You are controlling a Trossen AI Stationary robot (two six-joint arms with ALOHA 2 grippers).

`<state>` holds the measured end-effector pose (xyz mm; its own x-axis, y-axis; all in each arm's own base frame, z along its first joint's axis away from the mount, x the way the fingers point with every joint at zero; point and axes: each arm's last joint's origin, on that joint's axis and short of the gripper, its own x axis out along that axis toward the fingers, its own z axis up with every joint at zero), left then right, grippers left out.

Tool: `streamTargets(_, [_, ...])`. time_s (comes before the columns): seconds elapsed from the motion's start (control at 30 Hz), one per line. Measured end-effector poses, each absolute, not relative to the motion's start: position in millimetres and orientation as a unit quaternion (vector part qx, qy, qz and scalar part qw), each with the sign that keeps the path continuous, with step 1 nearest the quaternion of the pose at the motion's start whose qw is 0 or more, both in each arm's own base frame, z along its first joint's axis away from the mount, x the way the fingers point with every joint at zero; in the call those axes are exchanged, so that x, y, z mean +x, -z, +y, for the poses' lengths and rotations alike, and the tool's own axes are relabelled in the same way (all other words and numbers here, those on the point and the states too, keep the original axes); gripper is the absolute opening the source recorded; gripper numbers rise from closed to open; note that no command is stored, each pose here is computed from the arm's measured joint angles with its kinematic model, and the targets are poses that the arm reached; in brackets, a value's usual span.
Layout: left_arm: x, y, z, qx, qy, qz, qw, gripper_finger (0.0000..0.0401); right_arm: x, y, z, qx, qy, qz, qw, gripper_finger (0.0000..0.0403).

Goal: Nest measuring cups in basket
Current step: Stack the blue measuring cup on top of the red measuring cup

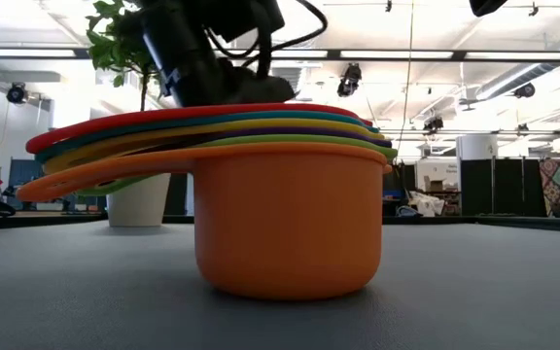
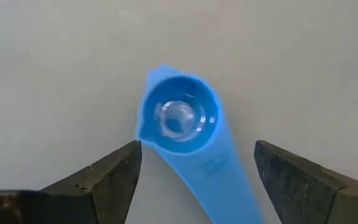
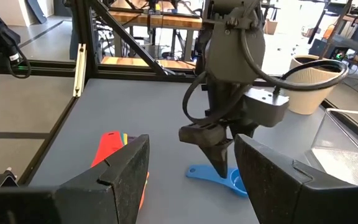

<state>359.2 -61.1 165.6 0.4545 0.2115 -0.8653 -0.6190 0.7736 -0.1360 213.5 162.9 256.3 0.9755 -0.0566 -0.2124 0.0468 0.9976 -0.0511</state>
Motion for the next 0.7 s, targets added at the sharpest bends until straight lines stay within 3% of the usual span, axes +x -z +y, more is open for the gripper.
streamTargets(0.43, [390.5,-163.5,-87.9,-0.186,-0.320,0.492,0.788,0.0284,213.5,-256.3,162.8,-0.022,0.026,0.108,0.994,0.0224])
streamTargets(0.7, [383.9,-151.3,-87.0,-0.196,-0.361,0.502,0.761,0.0284,213.4,-255.9,162.8,-0.023,0.026,0.109,0.993,0.0224])
